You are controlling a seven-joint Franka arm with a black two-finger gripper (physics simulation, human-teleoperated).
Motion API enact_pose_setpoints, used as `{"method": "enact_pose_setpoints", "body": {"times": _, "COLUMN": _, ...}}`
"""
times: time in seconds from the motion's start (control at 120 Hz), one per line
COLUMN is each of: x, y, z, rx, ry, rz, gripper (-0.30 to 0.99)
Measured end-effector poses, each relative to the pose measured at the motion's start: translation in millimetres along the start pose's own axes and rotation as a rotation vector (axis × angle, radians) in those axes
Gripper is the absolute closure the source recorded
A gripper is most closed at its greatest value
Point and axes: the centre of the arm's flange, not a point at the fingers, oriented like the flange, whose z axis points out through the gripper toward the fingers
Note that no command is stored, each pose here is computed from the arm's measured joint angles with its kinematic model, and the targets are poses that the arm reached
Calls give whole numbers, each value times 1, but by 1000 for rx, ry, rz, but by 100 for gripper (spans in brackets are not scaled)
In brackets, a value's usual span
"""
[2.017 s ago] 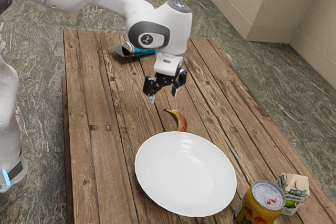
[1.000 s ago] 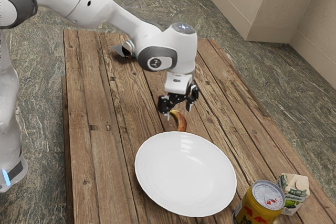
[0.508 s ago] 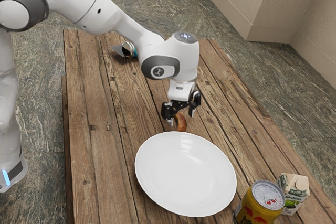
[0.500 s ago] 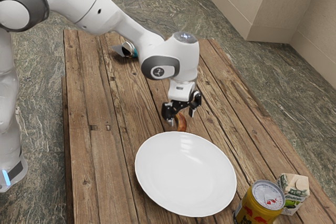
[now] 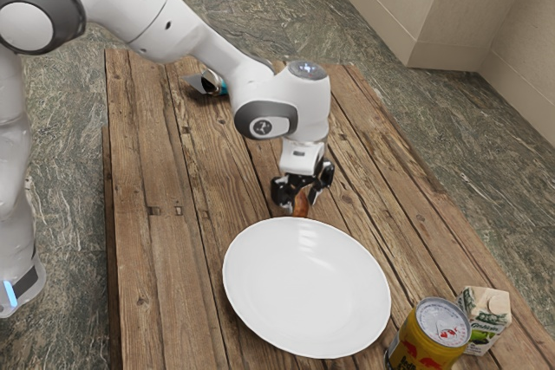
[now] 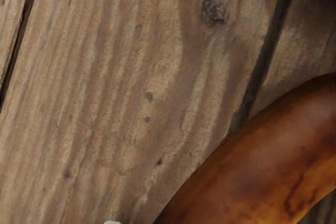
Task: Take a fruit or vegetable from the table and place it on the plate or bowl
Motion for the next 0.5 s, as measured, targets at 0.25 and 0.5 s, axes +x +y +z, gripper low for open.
{"method": "enact_pose_setpoints", "body": {"times": 0.25, "x": 8, "y": 3, "z": -8, "rx": 5, "ry": 14, "rz": -10, "gripper": 51}}
{"method": "enact_pose_setpoints", "body": {"times": 0.5, "x": -19, "y": -10, "z": -89, "rx": 85, "ry": 27, "rz": -77, "gripper": 52}}
